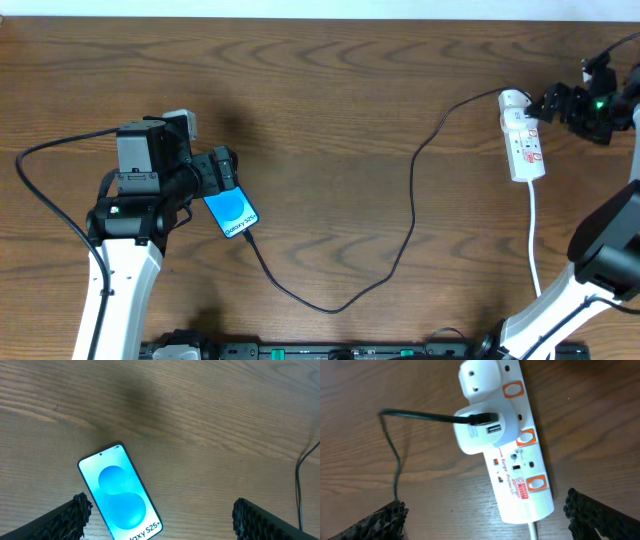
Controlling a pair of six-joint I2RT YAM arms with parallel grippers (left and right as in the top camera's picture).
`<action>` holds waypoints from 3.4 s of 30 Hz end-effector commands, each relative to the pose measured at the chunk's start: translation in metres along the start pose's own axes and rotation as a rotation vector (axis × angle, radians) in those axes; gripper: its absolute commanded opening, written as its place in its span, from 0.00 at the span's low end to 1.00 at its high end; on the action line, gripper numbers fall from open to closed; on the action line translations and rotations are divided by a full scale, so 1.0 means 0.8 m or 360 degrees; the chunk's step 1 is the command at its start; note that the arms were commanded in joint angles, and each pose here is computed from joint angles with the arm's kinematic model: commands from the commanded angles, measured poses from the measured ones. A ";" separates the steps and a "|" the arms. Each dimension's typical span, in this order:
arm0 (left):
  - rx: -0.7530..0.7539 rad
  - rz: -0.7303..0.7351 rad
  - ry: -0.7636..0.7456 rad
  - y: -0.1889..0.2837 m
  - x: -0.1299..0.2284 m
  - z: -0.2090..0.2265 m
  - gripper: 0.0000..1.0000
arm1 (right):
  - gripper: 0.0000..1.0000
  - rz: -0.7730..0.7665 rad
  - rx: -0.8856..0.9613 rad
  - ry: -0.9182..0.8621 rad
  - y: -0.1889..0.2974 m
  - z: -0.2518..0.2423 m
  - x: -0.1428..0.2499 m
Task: Plug charger to phone and switch on socket
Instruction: 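Move the right gripper over the white power strip's switch, then press down the power strip switch beside the USB adapter with the right gripper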
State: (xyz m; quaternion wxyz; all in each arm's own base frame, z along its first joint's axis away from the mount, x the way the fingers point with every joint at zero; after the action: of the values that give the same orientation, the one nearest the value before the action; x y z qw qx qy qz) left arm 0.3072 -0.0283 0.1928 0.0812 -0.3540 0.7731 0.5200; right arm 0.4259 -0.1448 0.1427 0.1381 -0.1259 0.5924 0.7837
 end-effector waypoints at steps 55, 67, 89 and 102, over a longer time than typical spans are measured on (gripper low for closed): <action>-0.0010 -0.0028 -0.0040 0.004 -0.006 -0.002 0.93 | 0.99 0.0123 -0.0412 0.0229 -0.125 0.026 0.011; -0.0010 -0.0028 -0.0040 0.004 -0.006 -0.002 0.93 | 0.99 0.0078 -0.0485 0.0221 -0.124 0.035 0.006; -0.0010 -0.0028 -0.0041 0.004 -0.006 -0.002 0.93 | 0.99 0.0062 -0.0560 0.0201 -0.129 0.051 0.005; -0.0010 -0.0028 -0.0040 0.004 -0.006 -0.002 0.93 | 0.99 0.0082 -0.0580 0.0197 -0.134 0.063 0.005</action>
State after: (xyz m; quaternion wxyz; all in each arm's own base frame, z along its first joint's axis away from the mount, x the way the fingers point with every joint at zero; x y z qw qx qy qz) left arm 0.3072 -0.0280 0.1928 0.0812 -0.3544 0.7726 0.5204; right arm 0.4544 -0.1171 0.0660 0.0720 -0.1663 0.5254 0.8313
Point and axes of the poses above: each gripper's point midway between its finger pads, its own y axis back along the fingers, its own z axis along the line the jaws close on, x = y × z, the point moved 2 cm from there along y, back along the fingers, and after that the axes turned 15 degrees about y, right-handed, at the moved point
